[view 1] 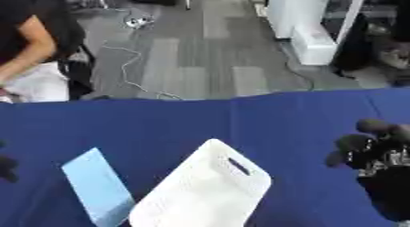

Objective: Pick up objects on the table and place them in the box.

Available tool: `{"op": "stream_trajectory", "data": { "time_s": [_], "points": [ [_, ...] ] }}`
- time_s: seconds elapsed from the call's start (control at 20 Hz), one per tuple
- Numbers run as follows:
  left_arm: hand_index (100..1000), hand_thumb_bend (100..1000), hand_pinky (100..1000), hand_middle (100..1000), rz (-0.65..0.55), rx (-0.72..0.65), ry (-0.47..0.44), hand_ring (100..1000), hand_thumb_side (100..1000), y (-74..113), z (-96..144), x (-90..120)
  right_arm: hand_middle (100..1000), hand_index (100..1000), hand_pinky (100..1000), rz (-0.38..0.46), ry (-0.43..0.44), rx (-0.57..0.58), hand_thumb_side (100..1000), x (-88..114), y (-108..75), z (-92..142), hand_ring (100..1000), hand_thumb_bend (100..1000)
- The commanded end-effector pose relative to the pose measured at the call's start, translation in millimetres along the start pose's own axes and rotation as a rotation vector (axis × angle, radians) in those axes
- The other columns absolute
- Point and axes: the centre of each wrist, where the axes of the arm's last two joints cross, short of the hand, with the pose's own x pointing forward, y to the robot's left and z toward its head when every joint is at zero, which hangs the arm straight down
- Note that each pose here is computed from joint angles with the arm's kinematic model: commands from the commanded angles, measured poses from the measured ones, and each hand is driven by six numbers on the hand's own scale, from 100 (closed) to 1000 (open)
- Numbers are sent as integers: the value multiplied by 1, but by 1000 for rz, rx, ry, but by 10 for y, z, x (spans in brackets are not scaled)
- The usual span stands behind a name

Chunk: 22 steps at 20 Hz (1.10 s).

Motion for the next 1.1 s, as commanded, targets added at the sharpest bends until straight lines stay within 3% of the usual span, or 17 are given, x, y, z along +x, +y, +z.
{"op": "stream_trajectory", "data": {
  "time_s": [0.05, 1.1],
  "points": [
    [821, 232, 355, 638, -5, -16, -8, 525, 1000, 23, -16, 22, 896, 914, 765, 78, -103, 106, 879, 61, -34, -25, 854, 100],
    [821, 238, 359, 641, 7, -40, -7, 527, 988, -6, -27, 25, 889, 908, 752, 27, -123, 85, 878, 84, -63, -32, 844, 100]
  ]
}}
